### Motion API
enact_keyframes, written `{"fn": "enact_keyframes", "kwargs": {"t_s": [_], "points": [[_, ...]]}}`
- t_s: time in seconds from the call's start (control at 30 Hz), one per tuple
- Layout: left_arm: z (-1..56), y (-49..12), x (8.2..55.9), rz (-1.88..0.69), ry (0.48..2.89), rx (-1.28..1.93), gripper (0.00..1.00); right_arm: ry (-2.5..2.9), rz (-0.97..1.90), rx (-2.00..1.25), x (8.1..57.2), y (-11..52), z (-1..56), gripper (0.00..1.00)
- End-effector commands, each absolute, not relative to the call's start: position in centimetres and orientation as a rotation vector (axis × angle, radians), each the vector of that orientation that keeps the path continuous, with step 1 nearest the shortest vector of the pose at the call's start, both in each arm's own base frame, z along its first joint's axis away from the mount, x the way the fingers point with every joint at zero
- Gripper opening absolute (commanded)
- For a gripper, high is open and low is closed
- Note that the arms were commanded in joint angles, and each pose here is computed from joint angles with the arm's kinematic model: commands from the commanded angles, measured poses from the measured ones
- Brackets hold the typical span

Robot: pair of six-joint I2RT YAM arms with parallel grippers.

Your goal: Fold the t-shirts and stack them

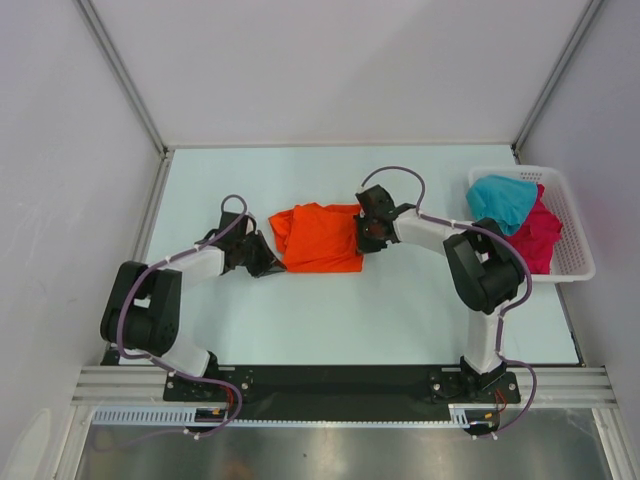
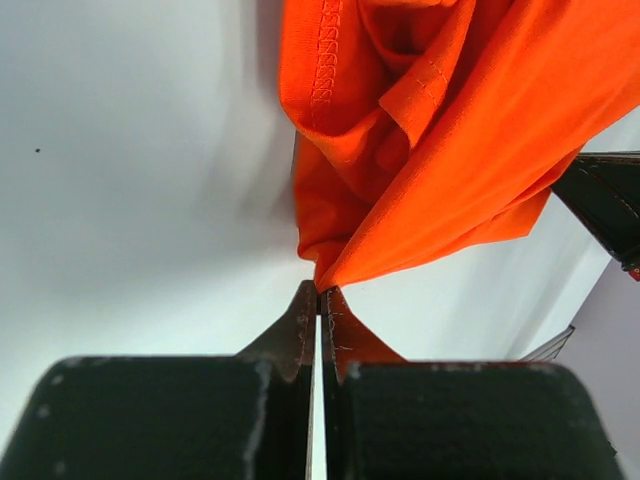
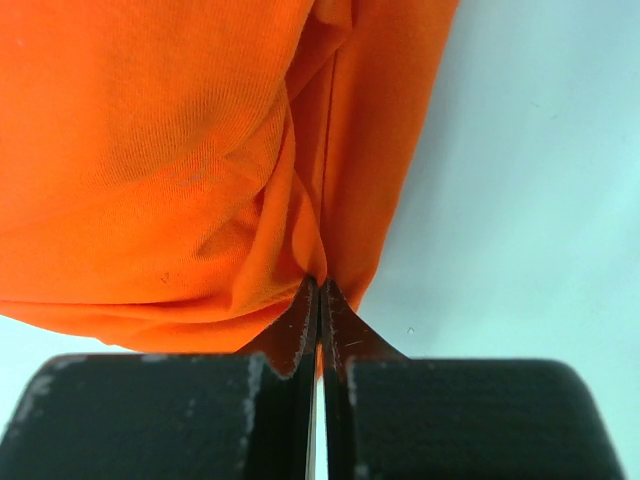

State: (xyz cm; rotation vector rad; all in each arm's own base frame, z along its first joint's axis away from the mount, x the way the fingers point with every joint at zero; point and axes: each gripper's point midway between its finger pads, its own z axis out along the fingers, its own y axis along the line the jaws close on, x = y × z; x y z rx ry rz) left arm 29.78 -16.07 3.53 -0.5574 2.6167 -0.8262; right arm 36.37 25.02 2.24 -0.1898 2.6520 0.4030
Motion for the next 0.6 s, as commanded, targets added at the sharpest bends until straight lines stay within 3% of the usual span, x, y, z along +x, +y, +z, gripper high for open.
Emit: {"fn": "enact_keyframes", "kwargs": {"t_s": [0.0,0.1,0.17,0.2,0.27,0.37,0.57], "points": [[3.9,-14.7,30.1,-0.782,2.588,-0.577,0.00,2.740,0.177,-0.128,35.2,20.0,0.9,0.00],[4.1,-15.5,30.2,-0.838,2.596,-0.550,0.03,2.740,0.205,-0.138,35.5,20.6,1.4,0.00],[4.1,-15.7,30.3,-0.856,2.606,-0.533,0.16,2.740,0.207,-0.147,35.8,20.9,2.0,0.01],[4.1,-15.8,30.3,-0.858,2.607,-0.530,0.20,2.736,0.209,-0.155,36.0,21.1,2.3,0.08],[4.4,-15.6,30.2,-0.843,2.604,-0.526,0.33,2.724,0.206,-0.168,36.2,21.5,3.2,0.14],[5.4,-15.0,30.7,-0.793,2.578,-0.516,0.44,2.685,0.210,-0.180,36.7,22.3,5.1,0.19],[8.6,-14.2,32.3,-0.725,2.501,-0.488,0.52,2.612,0.219,-0.210,37.3,23.8,9.2,0.34]]}}
